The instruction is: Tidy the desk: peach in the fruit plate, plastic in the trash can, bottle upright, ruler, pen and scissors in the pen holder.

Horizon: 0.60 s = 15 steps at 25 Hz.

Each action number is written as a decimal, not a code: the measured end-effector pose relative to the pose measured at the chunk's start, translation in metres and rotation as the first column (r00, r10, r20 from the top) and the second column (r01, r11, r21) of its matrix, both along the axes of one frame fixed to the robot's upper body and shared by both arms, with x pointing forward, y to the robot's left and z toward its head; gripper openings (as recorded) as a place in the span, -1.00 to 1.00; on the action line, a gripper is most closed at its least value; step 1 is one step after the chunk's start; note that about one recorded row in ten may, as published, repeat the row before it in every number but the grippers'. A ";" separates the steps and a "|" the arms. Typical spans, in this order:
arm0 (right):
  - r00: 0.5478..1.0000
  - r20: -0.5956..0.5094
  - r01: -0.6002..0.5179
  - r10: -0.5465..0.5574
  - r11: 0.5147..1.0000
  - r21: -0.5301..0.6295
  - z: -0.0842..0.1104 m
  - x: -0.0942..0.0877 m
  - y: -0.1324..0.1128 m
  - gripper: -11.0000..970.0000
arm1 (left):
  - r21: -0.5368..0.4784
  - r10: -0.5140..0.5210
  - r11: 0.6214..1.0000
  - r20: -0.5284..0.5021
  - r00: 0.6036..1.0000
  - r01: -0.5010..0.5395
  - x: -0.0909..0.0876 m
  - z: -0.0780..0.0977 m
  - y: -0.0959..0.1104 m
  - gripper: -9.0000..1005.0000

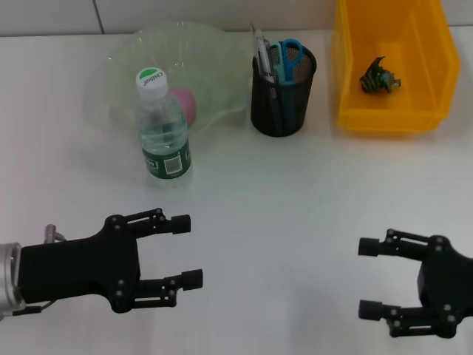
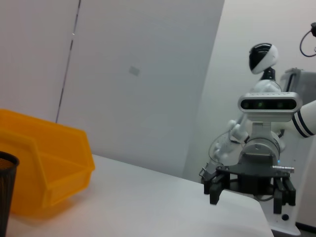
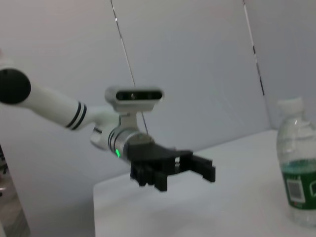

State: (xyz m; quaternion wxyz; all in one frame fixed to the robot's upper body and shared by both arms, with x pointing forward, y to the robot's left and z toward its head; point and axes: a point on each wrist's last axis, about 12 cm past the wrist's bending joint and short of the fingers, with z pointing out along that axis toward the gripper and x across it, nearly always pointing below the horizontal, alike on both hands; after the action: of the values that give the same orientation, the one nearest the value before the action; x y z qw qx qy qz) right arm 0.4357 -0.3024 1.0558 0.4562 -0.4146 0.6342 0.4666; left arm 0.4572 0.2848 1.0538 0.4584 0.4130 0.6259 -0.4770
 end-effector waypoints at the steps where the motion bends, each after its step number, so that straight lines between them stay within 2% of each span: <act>1: 1.000 -0.002 -0.003 0.003 1.000 -0.007 -0.002 0.000 0.002 0.71 | 0.006 -0.012 1.000 0.000 1.000 0.012 0.003 0.001 -0.002 0.59; 15: 1.000 -0.005 0.012 -0.012 1.000 -0.022 -0.007 0.007 0.018 0.71 | 0.024 -0.037 0.999 -0.015 0.999 0.037 0.004 -0.001 -0.007 0.59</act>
State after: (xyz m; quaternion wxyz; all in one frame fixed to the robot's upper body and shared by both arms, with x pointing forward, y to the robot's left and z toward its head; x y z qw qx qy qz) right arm 0.4426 -0.2846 1.0486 0.4526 -0.4148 0.6430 0.4579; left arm 0.4609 0.2782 1.0528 0.4397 0.4266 0.6274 -0.4807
